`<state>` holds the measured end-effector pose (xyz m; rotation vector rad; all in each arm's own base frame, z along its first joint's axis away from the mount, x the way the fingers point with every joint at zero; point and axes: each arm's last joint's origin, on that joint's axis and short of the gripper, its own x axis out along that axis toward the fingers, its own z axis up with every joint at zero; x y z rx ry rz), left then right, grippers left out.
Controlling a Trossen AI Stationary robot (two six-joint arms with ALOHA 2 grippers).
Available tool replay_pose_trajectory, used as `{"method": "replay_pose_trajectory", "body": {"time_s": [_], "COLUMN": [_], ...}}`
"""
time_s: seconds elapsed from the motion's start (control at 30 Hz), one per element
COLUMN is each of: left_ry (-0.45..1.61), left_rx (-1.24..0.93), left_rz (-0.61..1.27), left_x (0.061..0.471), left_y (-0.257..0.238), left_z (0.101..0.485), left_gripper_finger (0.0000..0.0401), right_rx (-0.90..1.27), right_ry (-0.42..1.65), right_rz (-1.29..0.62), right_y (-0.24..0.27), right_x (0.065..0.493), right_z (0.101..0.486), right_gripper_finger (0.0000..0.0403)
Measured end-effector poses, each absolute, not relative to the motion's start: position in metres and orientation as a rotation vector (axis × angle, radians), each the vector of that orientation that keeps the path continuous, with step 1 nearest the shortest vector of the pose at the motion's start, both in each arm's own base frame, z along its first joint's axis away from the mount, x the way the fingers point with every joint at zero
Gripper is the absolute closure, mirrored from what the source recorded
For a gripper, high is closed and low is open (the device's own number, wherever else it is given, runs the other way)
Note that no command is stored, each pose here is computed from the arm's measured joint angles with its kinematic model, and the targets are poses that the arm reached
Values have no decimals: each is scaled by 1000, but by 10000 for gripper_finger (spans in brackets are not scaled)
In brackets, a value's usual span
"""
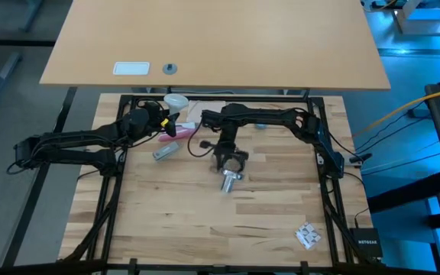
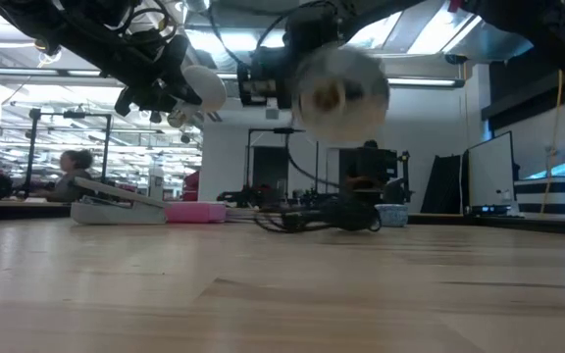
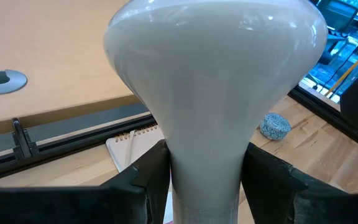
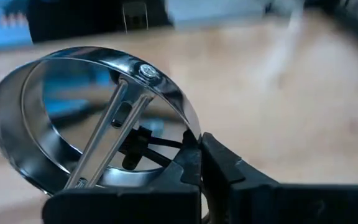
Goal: Screw lightbulb
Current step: Insert the white lightbulb into the desk lamp
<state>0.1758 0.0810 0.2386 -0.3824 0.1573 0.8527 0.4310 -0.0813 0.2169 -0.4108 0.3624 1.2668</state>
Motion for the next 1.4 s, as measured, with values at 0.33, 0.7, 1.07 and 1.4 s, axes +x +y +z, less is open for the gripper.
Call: {"method": "replay_pose_trajectory", "body": {"time_s": [0.33,0.7,1.07,1.4], "left_ry": [157,148,148,145], "left_rx": [-382,-401,-401,-407], "left_rz": [853,855,854,855], "left_x": [176,176,176,176], "left_y": [81,81,81,81], "left_z": [239,239,239,239], "left_gripper_finger": [246,246,246,246], "right_rx": [-365,-424,-312,-248], "right_ry": [-120,-323,-238,-187], "right_rz": [1356,1358,1358,1357], "right_y": [-57,-53,-56,-53], "right_x": [442,452,433,398], "right_z": [228,235,177,109], "right_gripper_finger": [401,401,402,402]}}
